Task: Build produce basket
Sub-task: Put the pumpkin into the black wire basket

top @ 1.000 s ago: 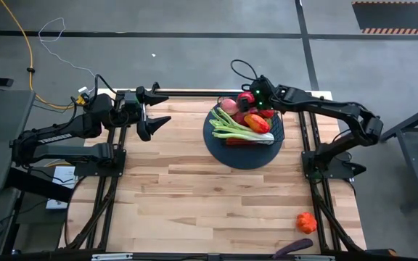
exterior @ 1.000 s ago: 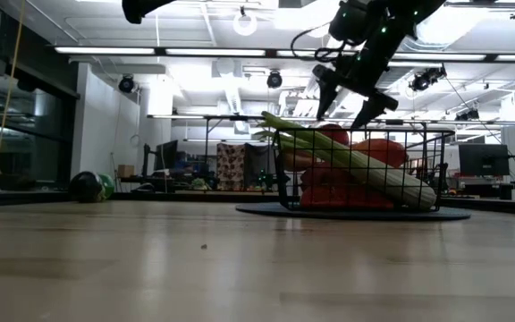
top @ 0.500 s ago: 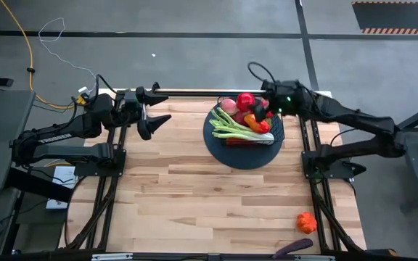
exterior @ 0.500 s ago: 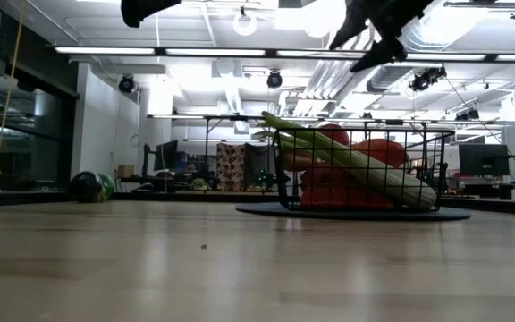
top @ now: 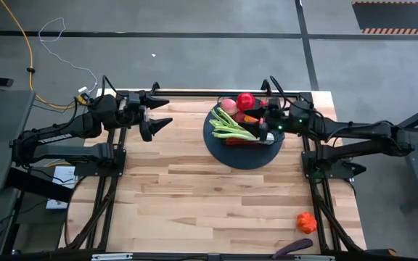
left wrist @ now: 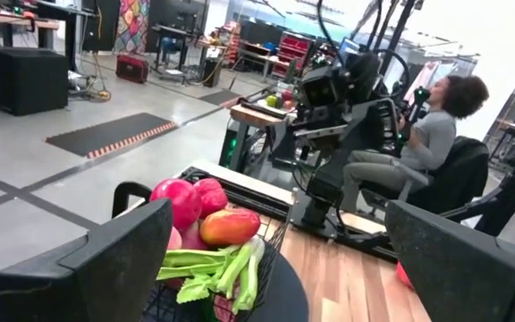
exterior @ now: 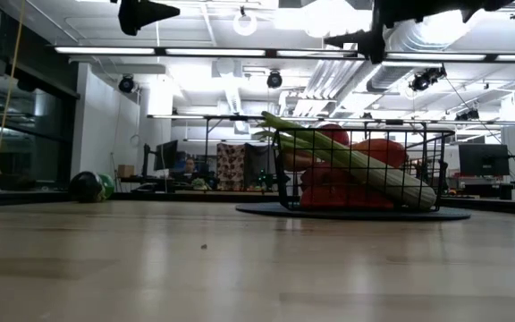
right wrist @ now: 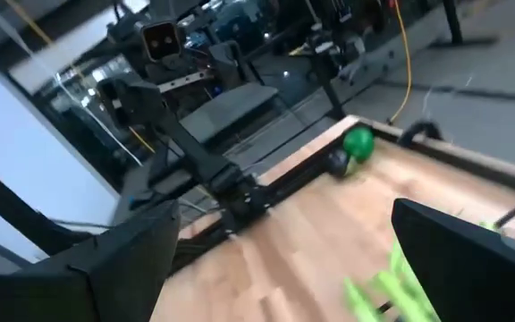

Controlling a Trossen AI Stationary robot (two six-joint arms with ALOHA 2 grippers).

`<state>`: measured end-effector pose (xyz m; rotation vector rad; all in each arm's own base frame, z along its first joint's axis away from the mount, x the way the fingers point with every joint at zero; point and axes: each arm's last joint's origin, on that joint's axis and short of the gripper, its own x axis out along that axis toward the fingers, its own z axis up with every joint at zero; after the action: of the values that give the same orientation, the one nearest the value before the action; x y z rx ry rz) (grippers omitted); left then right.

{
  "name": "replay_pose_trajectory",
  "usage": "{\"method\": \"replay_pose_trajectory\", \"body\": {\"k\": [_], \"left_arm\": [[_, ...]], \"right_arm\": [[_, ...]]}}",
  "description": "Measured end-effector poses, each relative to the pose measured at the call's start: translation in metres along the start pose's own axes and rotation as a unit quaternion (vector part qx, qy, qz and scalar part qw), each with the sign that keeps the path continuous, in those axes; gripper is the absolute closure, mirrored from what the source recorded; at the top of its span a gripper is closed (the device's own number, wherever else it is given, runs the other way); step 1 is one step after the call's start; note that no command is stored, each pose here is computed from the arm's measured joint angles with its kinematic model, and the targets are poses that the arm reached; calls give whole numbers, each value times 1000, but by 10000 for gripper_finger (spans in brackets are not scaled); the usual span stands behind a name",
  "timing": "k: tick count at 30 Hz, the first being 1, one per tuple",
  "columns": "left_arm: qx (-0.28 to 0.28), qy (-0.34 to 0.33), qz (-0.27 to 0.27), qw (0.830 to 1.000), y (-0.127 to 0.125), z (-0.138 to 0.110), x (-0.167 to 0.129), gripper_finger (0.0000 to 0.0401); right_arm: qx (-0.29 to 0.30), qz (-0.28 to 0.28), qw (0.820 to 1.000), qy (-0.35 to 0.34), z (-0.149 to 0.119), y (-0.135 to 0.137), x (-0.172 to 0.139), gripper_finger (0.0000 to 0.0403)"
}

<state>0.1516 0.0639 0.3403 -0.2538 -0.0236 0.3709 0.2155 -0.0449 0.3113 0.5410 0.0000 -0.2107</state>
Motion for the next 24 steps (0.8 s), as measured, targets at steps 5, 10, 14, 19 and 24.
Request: {"method": "replay_pose_trajectory", "body": {"k": [5, 10, 14, 19, 24], "left_arm": [[0, -1, 3, 1000, 0, 0, 0, 4], [0, -6, 21, 1000, 1, 0, 0, 4], [0, -9, 35, 999, 2, 1, 0, 4], [0, -5, 19, 1000, 1, 0, 0, 4], [0, -1, 25, 1000, 2, -1, 0, 4]], "right_arm": [[-90, 3, 996, -9, 7, 4, 0, 6], [-129, 10, 991, -19, 13, 8, -1, 6], [-145, 11, 989, -17, 13, 8, -1, 6], [-136, 34, 990, -7, 12, 9, -1, 6], [-75, 0, 990, 122, 12, 23, -3, 6]]}}
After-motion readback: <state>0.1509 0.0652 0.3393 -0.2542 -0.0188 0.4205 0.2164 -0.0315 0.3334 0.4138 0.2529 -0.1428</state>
